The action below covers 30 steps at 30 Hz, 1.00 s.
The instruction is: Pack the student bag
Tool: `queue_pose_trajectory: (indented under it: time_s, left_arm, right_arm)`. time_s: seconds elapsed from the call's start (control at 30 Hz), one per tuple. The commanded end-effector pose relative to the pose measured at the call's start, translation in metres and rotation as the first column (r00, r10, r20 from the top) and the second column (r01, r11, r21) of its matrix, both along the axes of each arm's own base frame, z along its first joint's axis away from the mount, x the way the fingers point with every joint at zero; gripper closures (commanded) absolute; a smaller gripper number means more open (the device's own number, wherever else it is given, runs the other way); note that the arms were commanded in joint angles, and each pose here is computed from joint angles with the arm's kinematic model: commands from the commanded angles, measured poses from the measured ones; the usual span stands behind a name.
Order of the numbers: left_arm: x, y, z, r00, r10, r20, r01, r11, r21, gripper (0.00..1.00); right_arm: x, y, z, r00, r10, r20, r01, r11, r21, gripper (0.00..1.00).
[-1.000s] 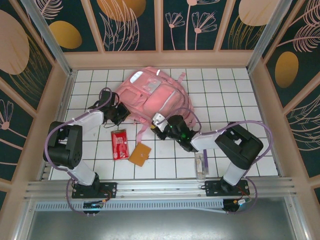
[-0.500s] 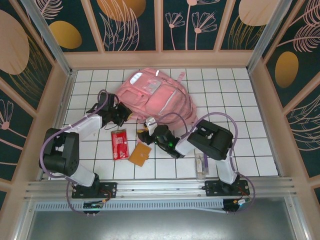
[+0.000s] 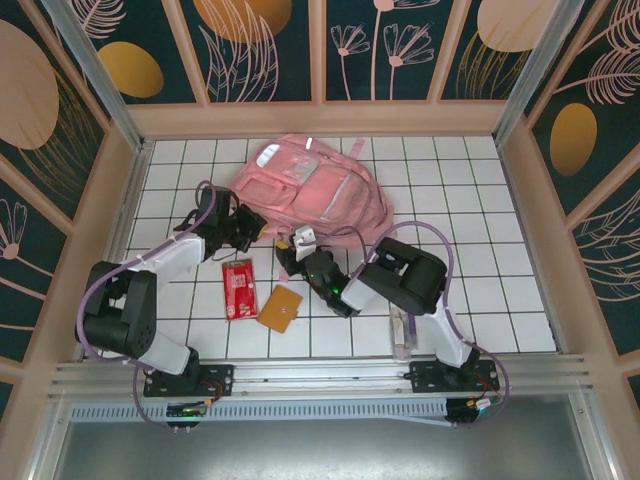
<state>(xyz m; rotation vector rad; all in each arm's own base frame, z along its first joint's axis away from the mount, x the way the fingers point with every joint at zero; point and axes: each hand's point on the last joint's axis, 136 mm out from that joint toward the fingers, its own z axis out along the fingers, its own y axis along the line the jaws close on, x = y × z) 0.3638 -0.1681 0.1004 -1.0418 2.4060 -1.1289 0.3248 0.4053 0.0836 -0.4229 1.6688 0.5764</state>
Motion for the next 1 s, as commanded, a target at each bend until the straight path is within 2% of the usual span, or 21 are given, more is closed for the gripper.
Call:
queue_pose_trajectory:
  time_s: [0.0, 0.13, 0.23, 0.43, 0.6, 0.7, 0.87, 0.97]
  left_arm:
    - [-0.018, -0.017, 0.009, 0.999, -0.050, -0.015, 0.048, 0.996, -0.076, 1.00]
    - [-0.021, -0.015, 0.004, 0.999, -0.039, -0.022, 0.038, 0.996, -0.076, 1.00]
    - [-0.019, -0.015, 0.003, 0.999, -0.039, -0.020, 0.038, 0.997, -0.071, 1.00]
    - [-0.010, -0.013, -0.003, 0.999, -0.048, -0.019, 0.047, 0.999, -0.019, 1.00]
    - [-0.010, -0.012, 0.000, 0.999, -0.032, -0.013, 0.031, 0.999, -0.024, 1.00]
    - [-0.011, -0.012, -0.001, 0.999, -0.043, -0.015, 0.043, 0.999, -0.027, 1.00]
    - [-0.017, -0.015, -0.003, 0.998, -0.055, -0.023, 0.054, 0.998, -0.044, 1.00]
    - [-0.018, -0.015, -0.001, 0.998, -0.060, -0.019, 0.059, 0.997, -0.050, 1.00]
  right_arm:
    - [0.010, -0.003, 0.039, 0.990, -0.085, 0.112, 0.072, 0.991, 0.114, 0.73]
    - [0.001, -0.005, 0.047, 0.984, -0.094, 0.153, 0.075, 0.989, 0.125, 0.90]
    - [-0.009, -0.006, 0.049, 0.980, -0.088, 0.178, 0.068, 0.991, 0.116, 1.00]
    - [-0.028, -0.008, 0.042, 0.988, -0.033, 0.149, 0.016, 0.994, 0.111, 1.00]
    - [-0.030, -0.022, 0.046, 0.984, -0.071, 0.162, 0.046, 0.987, 0.152, 0.77]
    - [-0.028, -0.015, 0.049, 0.982, -0.057, 0.179, 0.028, 0.987, 0.159, 0.69]
    - [-0.019, 0.001, 0.044, 0.979, -0.057, 0.196, 0.030, 0.990, 0.139, 0.68]
    - [-0.010, 0.005, 0.035, 0.978, -0.097, 0.187, 0.077, 0.991, 0.114, 0.70]
